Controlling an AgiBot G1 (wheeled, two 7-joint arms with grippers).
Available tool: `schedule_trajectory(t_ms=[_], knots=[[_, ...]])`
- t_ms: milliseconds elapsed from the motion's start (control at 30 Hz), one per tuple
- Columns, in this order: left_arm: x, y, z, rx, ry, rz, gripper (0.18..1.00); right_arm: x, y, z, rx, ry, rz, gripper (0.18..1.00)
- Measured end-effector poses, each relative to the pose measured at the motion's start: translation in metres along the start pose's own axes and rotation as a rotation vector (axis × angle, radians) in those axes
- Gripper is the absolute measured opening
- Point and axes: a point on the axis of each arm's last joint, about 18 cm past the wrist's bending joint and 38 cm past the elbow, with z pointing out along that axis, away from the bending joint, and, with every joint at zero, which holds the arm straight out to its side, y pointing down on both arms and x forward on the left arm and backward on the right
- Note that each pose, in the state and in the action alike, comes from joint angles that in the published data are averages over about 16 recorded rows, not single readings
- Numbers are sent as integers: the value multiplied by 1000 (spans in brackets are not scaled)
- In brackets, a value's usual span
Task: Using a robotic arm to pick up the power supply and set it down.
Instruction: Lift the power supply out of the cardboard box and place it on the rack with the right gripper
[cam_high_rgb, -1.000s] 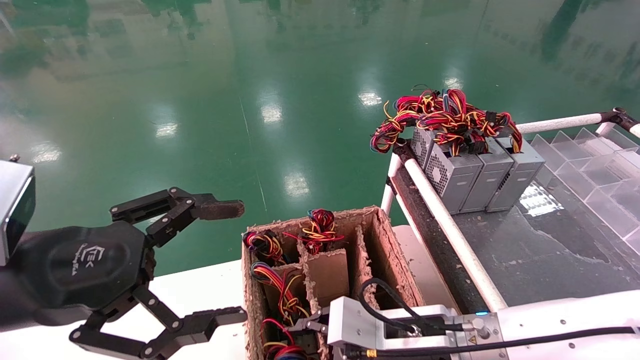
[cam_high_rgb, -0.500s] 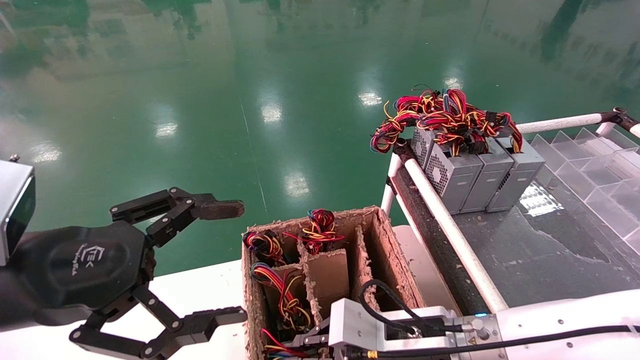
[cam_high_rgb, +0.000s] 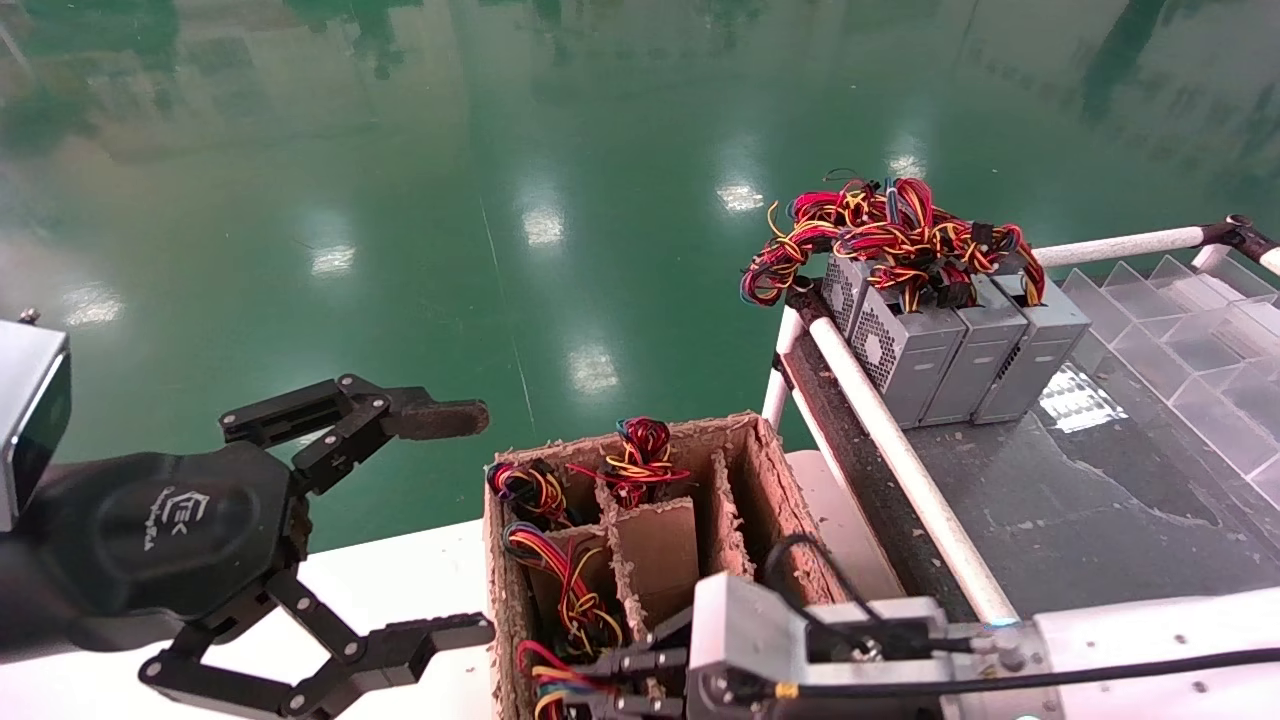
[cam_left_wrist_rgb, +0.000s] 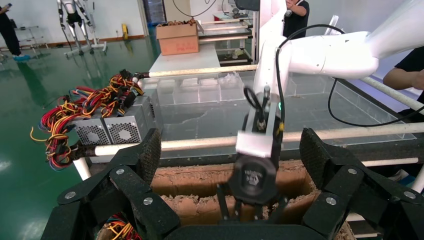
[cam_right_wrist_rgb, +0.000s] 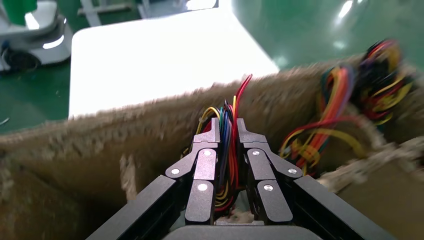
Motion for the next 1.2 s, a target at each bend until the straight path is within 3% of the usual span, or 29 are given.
schedule_trajectory(t_ms=[667,1200], knots=[[0,0,0,0,0,0,1001,38,-64,-111,296,289,-30,242],[0,0,0,0,0,0,1001,73,-61,-230,327,607,-79,239]])
